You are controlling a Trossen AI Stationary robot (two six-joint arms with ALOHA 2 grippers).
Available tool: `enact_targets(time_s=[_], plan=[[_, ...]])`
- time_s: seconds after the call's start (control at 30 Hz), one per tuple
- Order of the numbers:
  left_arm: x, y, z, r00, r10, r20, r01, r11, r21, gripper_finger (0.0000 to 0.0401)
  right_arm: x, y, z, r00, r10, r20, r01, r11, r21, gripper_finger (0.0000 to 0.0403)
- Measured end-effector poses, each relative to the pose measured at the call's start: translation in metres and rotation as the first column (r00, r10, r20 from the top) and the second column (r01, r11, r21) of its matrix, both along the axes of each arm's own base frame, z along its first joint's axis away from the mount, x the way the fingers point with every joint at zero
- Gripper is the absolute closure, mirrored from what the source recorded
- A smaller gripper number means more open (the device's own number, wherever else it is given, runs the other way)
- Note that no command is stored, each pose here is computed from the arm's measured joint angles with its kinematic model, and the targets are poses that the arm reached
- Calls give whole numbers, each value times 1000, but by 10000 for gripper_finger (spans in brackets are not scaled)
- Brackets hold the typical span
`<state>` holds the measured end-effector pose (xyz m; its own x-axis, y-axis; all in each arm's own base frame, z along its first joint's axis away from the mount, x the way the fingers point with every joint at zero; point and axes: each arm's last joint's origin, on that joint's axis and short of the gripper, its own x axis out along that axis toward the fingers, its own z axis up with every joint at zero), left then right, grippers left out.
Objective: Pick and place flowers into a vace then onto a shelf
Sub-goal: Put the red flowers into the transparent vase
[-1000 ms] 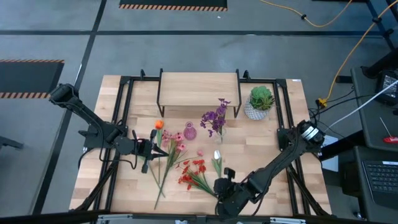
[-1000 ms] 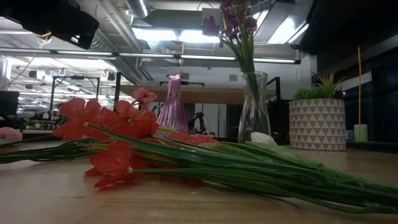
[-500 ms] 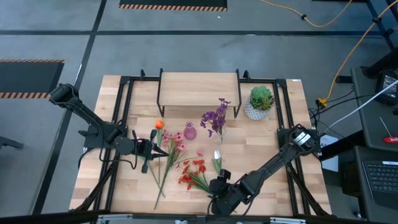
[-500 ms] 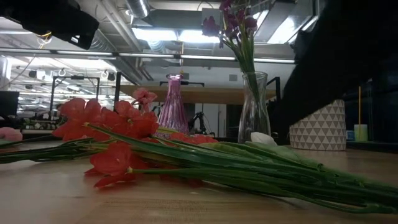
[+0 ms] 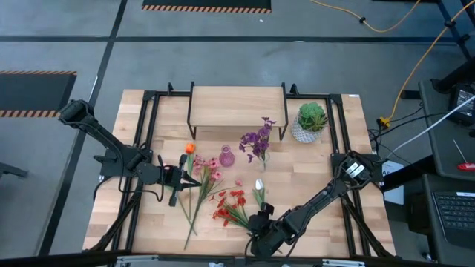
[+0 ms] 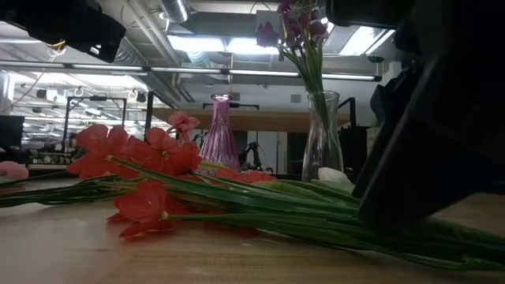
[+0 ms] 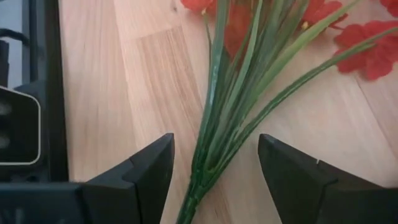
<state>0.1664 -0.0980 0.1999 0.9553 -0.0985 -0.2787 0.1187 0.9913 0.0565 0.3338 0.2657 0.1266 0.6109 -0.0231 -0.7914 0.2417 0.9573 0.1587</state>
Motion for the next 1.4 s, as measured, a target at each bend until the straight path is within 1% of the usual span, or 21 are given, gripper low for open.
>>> enact_targets(time_s=[0.37, 0.6, 0.7, 0.83, 0.97, 1.03, 1.2, 1.4], plan=[[0, 0, 0, 1000, 0, 0, 0, 1000, 0, 398, 0, -8, -3, 999, -16, -45, 14, 999, -39, 169], [0, 0, 0, 1000, 0, 0, 0, 1000, 0, 398, 3, -13, -3, 998, -31, -48, 29, 999, -41, 169], [0, 0, 0, 1000, 0, 0, 0, 1000, 0, 398, 4, -14, -3, 998, -36, -51, 34, 999, -43, 178], [0, 0, 0, 1000, 0, 0, 0, 1000, 0, 398, 4, -15, -3, 998, -35, -58, 32, 999, -43, 207], [0, 0, 0, 1000, 0, 0, 0, 1000, 0, 398, 4, -15, -3, 998, -31, -63, 29, 999, -37, 248], [0, 0, 0, 1000, 0, 0, 0, 1000, 0, 398, 4, -15, -3, 997, -33, -70, 31, 999, -24, 269], [0, 0, 0, 1000, 0, 0, 0, 1000, 0, 398, 6, -17, -4, 993, -91, -74, 93, 995, 23, 319], [0, 0, 0, 1000, 1, 0, -1, 1000, 1, 398, 8, -20, -3, 992, -83, -98, 89, 994, 60, 374]])
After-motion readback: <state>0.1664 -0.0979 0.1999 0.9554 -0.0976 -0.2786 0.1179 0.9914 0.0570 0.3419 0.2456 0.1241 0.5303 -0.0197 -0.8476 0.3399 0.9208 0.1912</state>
